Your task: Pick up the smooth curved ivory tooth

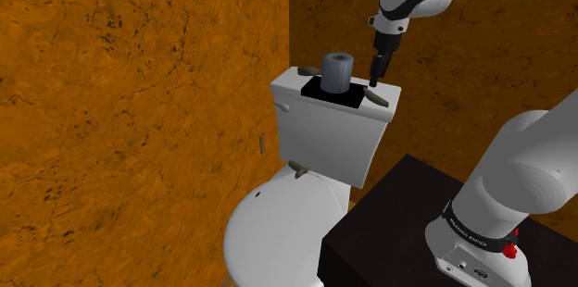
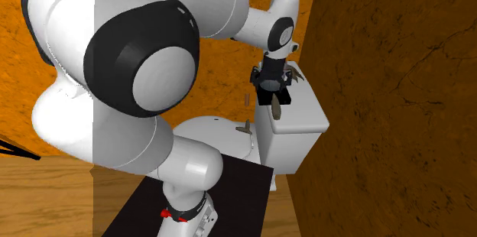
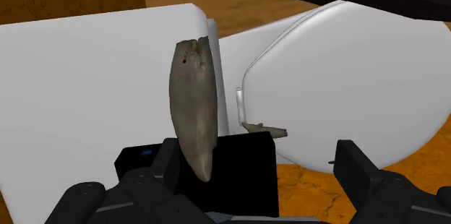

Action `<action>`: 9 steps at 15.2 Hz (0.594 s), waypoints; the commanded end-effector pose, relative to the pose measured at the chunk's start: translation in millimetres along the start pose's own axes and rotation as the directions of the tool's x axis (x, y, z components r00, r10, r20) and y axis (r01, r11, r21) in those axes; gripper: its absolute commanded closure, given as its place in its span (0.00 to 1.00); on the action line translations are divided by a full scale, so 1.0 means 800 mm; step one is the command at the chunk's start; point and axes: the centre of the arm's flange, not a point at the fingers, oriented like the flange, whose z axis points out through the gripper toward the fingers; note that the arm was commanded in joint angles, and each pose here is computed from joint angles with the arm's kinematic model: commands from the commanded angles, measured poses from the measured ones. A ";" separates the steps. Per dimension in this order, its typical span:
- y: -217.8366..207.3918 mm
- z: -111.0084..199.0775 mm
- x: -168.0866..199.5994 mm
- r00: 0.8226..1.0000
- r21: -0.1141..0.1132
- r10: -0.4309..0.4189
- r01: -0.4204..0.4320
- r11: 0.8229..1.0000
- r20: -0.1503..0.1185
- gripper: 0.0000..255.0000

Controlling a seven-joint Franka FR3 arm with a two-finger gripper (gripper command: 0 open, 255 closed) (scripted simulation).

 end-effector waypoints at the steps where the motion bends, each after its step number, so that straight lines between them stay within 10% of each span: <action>1: 0.023 0.025 0.005 1.000 0.015 -0.023 0.023 1.000 0.009 0.00; 9: 0.062 0.091 0.019 0.998 0.039 -0.056 0.055 0.998 0.023 0.00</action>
